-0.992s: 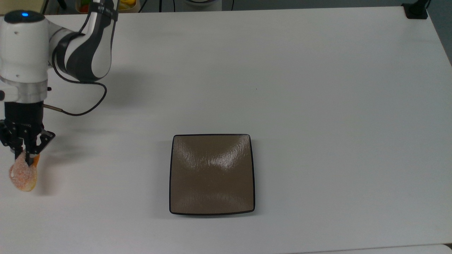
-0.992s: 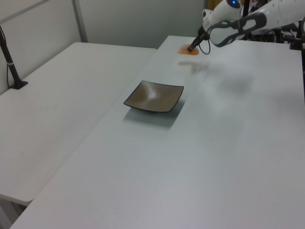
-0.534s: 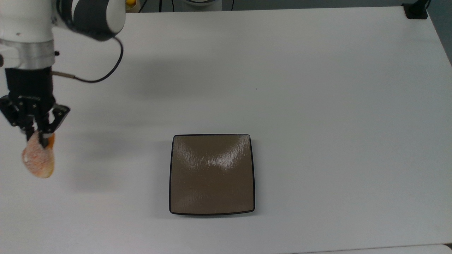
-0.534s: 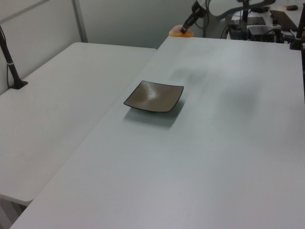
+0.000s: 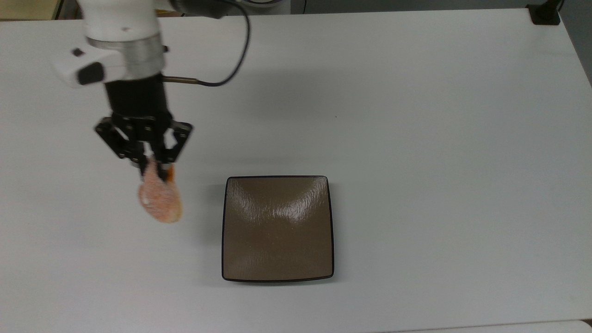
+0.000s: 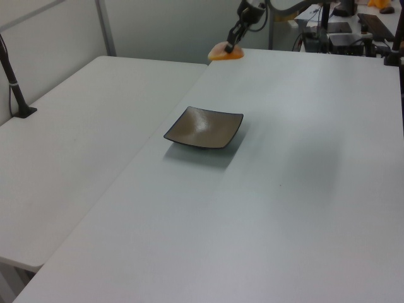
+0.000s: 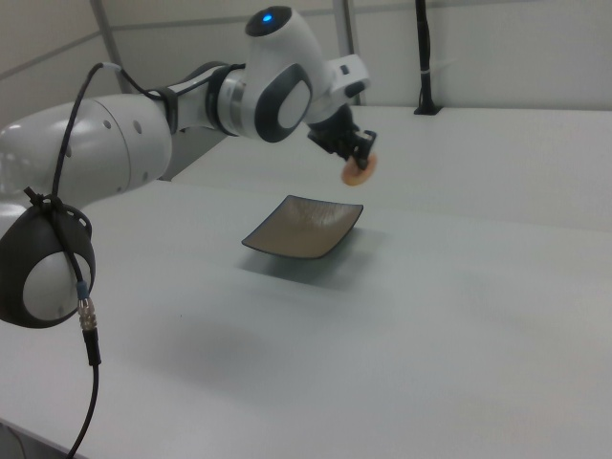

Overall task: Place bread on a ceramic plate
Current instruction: 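Lift the bread roll and carry it over the brown plate, then lower the bread roll onto the plate and open the gripper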

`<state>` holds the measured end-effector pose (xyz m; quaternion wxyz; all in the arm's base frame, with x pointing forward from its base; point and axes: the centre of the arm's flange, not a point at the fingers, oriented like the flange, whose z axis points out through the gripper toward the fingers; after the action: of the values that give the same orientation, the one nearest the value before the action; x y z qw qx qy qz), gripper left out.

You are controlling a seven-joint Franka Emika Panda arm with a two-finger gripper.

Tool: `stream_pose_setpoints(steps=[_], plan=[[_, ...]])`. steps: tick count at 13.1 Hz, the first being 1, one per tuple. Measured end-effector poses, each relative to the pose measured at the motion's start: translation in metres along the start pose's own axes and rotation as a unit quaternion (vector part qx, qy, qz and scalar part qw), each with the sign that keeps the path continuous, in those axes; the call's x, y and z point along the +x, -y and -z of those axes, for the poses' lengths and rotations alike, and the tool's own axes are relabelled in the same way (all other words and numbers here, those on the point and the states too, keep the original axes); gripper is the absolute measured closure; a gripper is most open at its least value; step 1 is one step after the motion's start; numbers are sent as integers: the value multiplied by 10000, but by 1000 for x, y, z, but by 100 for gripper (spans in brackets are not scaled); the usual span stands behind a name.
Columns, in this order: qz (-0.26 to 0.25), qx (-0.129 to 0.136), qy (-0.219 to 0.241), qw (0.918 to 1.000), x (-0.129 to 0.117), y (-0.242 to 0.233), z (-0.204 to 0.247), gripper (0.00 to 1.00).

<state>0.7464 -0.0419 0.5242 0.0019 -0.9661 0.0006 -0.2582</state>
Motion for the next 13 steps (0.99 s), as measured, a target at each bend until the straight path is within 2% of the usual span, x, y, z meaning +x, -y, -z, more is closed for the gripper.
stream_pose_setpoints(steps=[5,9,13], plan=[[149,200,167,9996,-8,59,-21,75],[64,330,101,9994,-16,108,-43,74],[8,129,52,9999,-33,153,-89,72]])
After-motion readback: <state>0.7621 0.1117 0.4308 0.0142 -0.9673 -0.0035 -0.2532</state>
